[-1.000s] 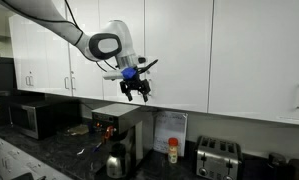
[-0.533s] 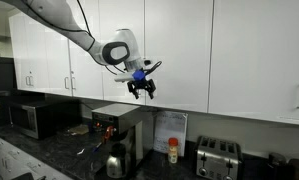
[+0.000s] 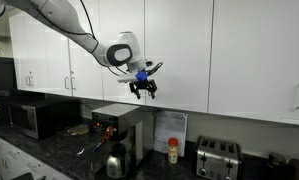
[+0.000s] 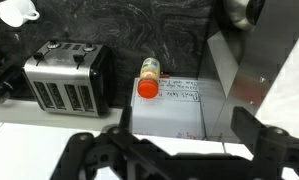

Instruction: Open the right cabinet door

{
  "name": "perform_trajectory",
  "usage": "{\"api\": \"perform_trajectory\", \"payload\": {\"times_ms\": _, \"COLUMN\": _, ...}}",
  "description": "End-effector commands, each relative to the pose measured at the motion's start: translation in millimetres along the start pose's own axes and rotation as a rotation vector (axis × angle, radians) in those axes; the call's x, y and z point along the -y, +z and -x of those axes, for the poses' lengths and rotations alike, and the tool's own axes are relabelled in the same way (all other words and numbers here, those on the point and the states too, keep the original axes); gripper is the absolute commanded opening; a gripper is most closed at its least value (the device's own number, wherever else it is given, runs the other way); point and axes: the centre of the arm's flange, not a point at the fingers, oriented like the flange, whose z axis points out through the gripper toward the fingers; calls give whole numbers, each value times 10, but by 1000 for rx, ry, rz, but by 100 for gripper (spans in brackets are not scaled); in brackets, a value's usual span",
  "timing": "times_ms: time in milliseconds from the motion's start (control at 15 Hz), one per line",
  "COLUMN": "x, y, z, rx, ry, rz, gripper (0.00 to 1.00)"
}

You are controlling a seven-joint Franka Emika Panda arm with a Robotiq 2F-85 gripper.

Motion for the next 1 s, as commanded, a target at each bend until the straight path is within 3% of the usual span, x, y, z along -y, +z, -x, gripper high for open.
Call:
{"api": "perform_trajectory", "payload": {"times_ms": 0, "x": 0, "y": 0, "z": 0, "rx": 0, "ry": 0, "rz": 0, "gripper": 100}}
{"api": "perform_trajectory", "payload": {"times_ms": 400, "x": 15, "y": 22, "z": -97, "rx": -16, "ry": -36, "rz": -18, "gripper": 100}}
{"api": "perform_trajectory", "payload": {"times_ms": 933, "x": -77, "y": 117, "z": -672, "rx": -79, "ry": -78, "rz": -34, "gripper": 100}}
